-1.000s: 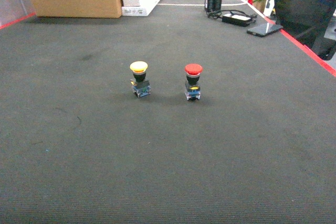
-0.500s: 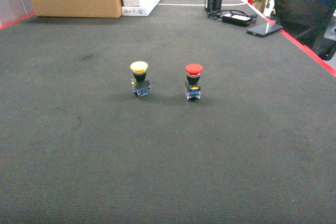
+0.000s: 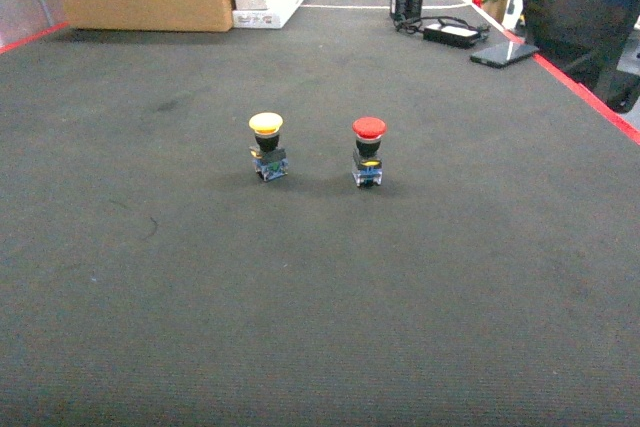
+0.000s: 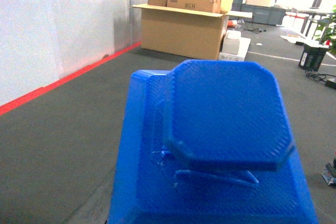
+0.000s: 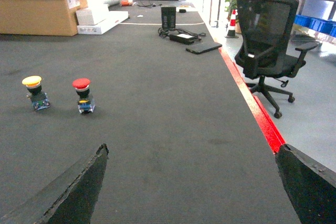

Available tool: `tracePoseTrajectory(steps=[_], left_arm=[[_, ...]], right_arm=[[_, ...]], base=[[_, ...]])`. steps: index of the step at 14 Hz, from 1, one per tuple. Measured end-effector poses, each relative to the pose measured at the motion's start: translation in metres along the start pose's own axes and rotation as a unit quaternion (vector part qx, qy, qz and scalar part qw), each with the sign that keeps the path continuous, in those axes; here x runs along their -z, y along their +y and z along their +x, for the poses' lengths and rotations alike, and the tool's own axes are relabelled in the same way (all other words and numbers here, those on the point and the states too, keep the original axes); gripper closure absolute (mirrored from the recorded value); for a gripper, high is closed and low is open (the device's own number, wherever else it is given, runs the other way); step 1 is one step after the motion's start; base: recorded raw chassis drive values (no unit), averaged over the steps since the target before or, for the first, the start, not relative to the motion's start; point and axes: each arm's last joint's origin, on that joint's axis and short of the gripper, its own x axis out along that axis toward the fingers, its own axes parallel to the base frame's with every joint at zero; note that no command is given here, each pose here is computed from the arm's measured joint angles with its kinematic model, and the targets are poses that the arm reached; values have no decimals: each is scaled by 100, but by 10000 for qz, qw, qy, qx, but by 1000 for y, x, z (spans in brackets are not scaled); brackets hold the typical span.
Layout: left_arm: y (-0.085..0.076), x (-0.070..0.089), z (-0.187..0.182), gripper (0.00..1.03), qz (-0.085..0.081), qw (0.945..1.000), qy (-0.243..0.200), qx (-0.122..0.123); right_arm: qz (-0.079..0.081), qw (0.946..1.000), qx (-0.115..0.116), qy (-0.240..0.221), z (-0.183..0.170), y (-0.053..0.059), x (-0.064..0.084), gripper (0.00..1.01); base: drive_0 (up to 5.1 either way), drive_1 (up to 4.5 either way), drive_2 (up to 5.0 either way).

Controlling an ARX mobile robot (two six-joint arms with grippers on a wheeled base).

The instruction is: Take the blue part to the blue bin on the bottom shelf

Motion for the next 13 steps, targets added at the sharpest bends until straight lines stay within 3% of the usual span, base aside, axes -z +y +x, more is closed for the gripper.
tracePoseTrajectory(steps=[13], left_arm=[[0,-1,-1,59,-29,10000,-25,1]], right_arm=[[0,10000,0,-4,0,0,0,3]], base=[[-138,-138,-138]])
